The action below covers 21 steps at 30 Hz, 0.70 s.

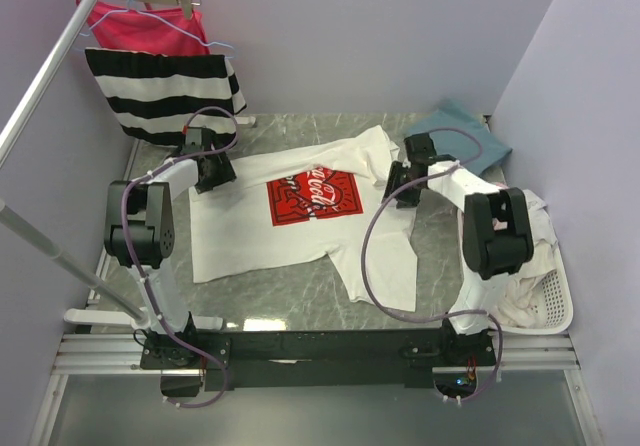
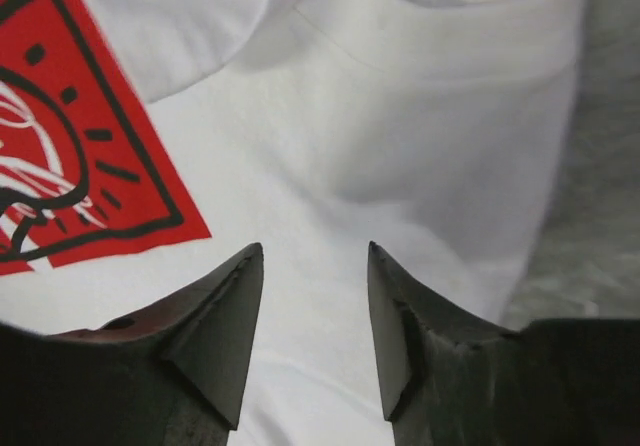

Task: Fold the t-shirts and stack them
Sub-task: Fold the flattened tshirt in 1/3 of the way

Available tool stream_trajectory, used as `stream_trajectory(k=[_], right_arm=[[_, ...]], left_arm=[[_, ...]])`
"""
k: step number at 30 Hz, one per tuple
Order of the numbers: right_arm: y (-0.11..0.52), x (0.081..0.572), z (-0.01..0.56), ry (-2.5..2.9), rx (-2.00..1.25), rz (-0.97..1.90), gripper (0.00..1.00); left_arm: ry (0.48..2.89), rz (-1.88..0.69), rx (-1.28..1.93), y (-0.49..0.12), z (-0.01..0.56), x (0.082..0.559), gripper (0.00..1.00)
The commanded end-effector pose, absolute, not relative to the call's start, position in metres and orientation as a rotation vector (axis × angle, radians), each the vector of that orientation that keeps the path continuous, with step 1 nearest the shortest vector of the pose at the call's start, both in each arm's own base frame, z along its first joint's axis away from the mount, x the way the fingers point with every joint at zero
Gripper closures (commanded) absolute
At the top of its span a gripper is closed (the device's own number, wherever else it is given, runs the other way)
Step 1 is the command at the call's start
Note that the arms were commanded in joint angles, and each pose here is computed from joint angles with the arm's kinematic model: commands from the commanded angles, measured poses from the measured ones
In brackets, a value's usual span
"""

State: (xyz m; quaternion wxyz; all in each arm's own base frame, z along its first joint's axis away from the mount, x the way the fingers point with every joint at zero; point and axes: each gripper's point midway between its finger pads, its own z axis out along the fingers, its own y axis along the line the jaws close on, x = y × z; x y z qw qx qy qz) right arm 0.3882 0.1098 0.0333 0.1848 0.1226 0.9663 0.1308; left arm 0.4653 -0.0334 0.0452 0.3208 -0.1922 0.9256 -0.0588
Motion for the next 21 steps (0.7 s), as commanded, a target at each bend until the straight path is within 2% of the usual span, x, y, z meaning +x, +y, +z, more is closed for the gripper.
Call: stream_trajectory(k=[1, 5, 6, 7, 12, 21], right_arm=[[0.095, 0.435, 0.108, 2.435, 0.356, 0.309, 0.43], [0.112, 0.486, 0.122, 2.404, 0.284, 0.375, 0.42], [0.123, 0.505, 0.140, 2.363, 0.247, 0.435, 0.42], [0.126, 0.516, 0.117, 2.407, 0.249, 0.439, 0.42], [0.154, 0.565, 0.103, 2.398, 0.181, 0.563, 0.42], [0.166, 0.578, 0.068, 2.461, 0.134, 0.629, 0.41]], left_arm=[[2.402, -0.200, -0.484, -0.042, 0.058, 0.478, 0.30], [2.398, -0.209, -0.480, -0.043, 0.060, 0.478, 0.30], [2.399, -0.209, -0.477, -0.043, 0.060, 0.477, 0.30], [2.401, -0.206, -0.478, -0.043, 0.059, 0.476, 0.30], [2.400, -0.195, -0.478, -0.042, 0.061, 0.475, 0.30], [2.397, -0.173, -0.479, -0.039, 0.061, 0.474, 0.30]])
